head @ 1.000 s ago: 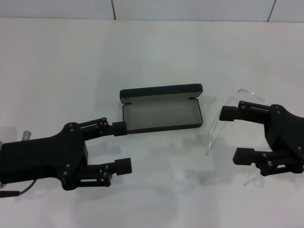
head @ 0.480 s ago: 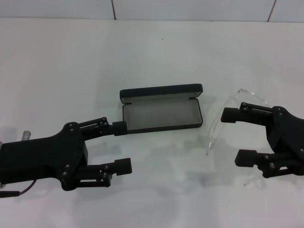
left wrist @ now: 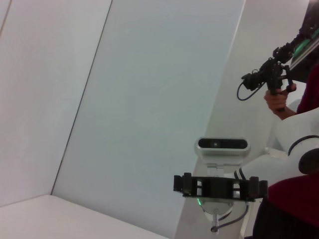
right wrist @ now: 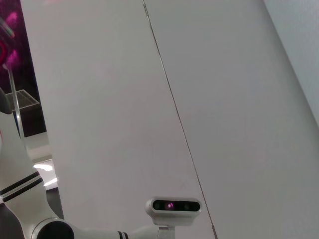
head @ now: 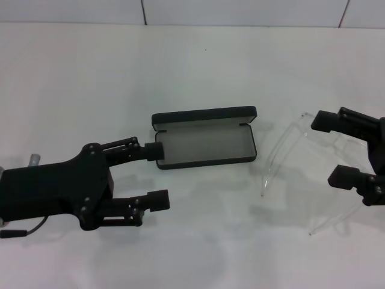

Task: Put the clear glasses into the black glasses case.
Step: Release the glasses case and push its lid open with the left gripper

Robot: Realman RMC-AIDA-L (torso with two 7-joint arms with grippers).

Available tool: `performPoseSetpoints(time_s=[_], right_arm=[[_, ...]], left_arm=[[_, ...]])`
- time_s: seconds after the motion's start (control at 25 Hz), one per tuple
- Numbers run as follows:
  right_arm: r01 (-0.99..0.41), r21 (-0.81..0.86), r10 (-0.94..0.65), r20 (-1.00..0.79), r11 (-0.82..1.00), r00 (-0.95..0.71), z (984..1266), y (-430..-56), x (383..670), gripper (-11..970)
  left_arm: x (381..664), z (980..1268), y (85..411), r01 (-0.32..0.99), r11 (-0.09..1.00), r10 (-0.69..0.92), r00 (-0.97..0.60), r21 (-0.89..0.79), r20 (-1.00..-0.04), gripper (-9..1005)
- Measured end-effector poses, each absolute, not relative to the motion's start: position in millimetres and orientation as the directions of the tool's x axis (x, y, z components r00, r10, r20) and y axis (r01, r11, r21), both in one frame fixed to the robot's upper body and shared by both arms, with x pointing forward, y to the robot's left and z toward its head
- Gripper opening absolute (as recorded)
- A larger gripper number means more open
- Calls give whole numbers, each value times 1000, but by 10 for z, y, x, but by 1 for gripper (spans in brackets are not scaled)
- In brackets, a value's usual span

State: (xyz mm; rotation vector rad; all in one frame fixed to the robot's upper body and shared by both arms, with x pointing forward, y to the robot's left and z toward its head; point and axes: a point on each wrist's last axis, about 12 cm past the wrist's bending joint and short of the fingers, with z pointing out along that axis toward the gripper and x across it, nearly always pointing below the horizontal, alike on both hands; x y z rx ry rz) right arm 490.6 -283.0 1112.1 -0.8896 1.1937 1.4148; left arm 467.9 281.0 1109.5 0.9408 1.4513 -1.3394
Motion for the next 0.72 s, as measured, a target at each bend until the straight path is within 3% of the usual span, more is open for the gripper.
performPoseSetpoints(time_s=[0.72], right_arm=[[-983, 182, 220, -960, 17, -174, 11139, -2851, 4912, 873]], left_arm=[[4731, 11132, 2781, 955, 110, -62, -271, -277, -961, 817]])
